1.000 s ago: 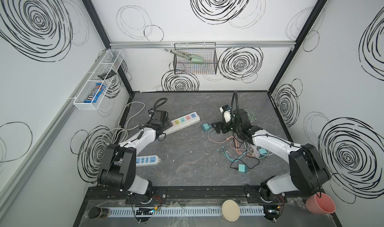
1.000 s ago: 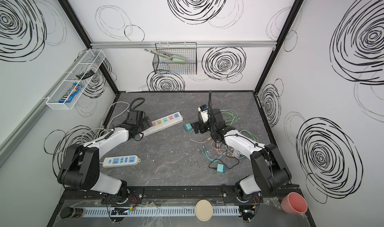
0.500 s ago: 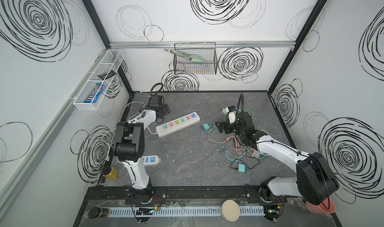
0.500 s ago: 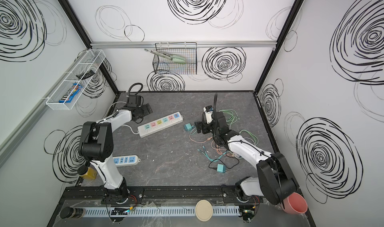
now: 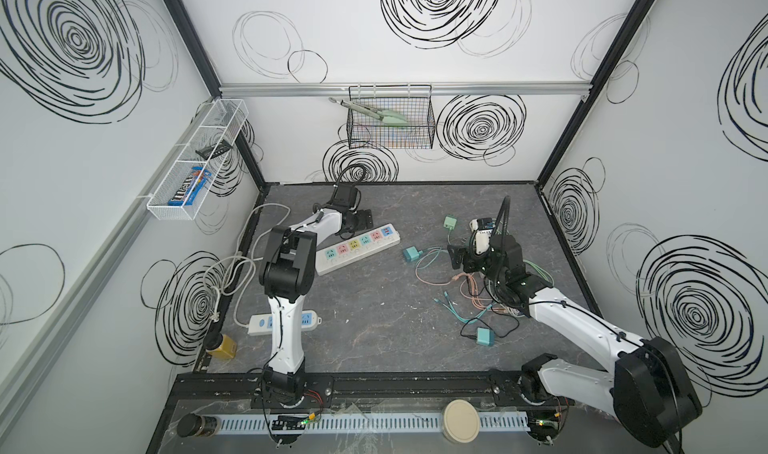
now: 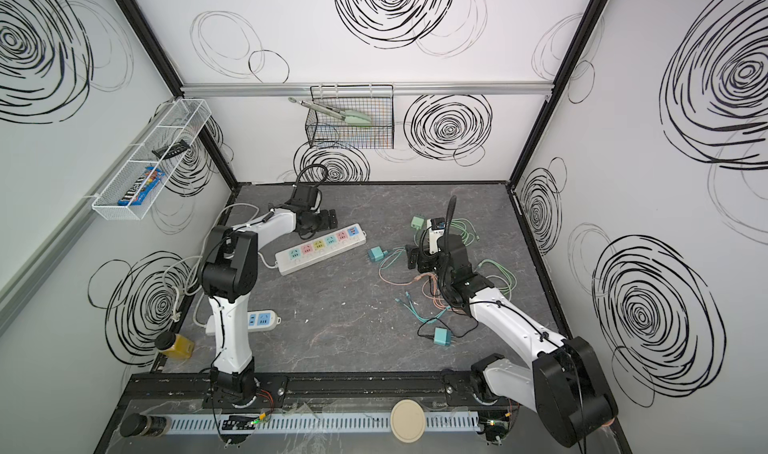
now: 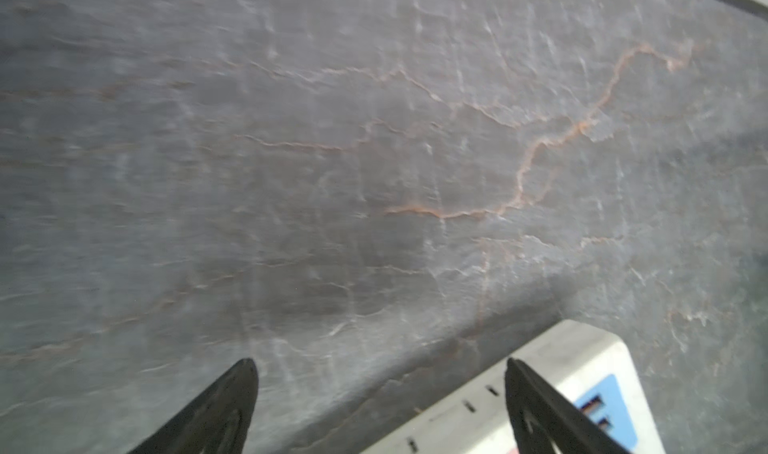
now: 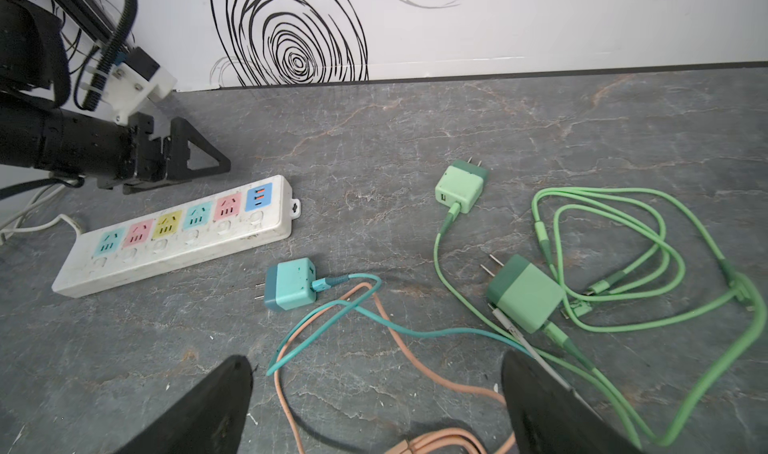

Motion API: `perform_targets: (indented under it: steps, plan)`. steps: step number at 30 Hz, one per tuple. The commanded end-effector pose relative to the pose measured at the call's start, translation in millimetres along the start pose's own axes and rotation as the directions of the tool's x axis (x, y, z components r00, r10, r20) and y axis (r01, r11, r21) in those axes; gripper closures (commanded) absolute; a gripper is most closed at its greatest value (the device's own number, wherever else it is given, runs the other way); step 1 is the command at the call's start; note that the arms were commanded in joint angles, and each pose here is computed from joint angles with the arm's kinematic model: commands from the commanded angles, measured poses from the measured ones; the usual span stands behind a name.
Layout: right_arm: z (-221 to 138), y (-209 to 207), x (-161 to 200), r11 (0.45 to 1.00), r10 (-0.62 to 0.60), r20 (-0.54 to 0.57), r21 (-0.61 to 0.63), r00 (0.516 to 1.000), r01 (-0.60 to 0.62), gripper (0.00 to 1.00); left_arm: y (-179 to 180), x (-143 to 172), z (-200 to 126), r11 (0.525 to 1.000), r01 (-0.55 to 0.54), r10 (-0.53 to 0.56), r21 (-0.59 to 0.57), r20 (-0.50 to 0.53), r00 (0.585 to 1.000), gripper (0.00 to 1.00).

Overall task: Insert plugs into power strip
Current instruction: Rotate the socket at the center of the table.

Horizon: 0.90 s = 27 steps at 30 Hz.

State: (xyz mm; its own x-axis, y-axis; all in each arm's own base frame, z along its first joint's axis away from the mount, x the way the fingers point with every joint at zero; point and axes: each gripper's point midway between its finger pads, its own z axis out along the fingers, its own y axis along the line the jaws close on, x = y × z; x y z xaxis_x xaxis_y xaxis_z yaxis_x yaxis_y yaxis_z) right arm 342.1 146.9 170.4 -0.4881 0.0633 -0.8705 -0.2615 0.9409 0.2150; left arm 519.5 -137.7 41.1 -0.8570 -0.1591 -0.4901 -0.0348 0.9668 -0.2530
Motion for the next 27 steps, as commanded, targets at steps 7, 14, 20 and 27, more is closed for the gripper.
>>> perform_targets:
  steps: [7, 14, 20, 27]
  plan:
    - [-13.4, -16.3, -0.5, 0.998, 0.019, 0.026, 0.056, 0.999, -0.020, 0.03, -79.7, 44.5, 10.2, 0.976, -0.135, 0.150, 0.169, -0.085, 0.985, 0.04]
    - [-13.5, -16.8, 1.9, 0.998, 0.019, 0.021, 0.053, 1.000, -0.020, 0.03, -138.8, 94.0, 5.8, 0.938, -0.220, 0.260, 0.270, -0.122, 0.958, 0.04]
    - [-11.6, -11.1, 1.5, 1.000, 0.010, 0.026, 0.018, 1.000, -0.010, 0.03, -174.8, 115.2, -16.9, 0.896, -0.304, 0.352, 0.325, -0.100, 0.931, 0.04]
    - [-4.1, 21.4, 3.3, 0.986, -0.061, 0.014, -0.157, 0.998, 0.062, 0.03, -171.8, 67.4, -68.0, 0.909, -0.259, 0.264, 0.327, 0.031, 0.964, 0.04]
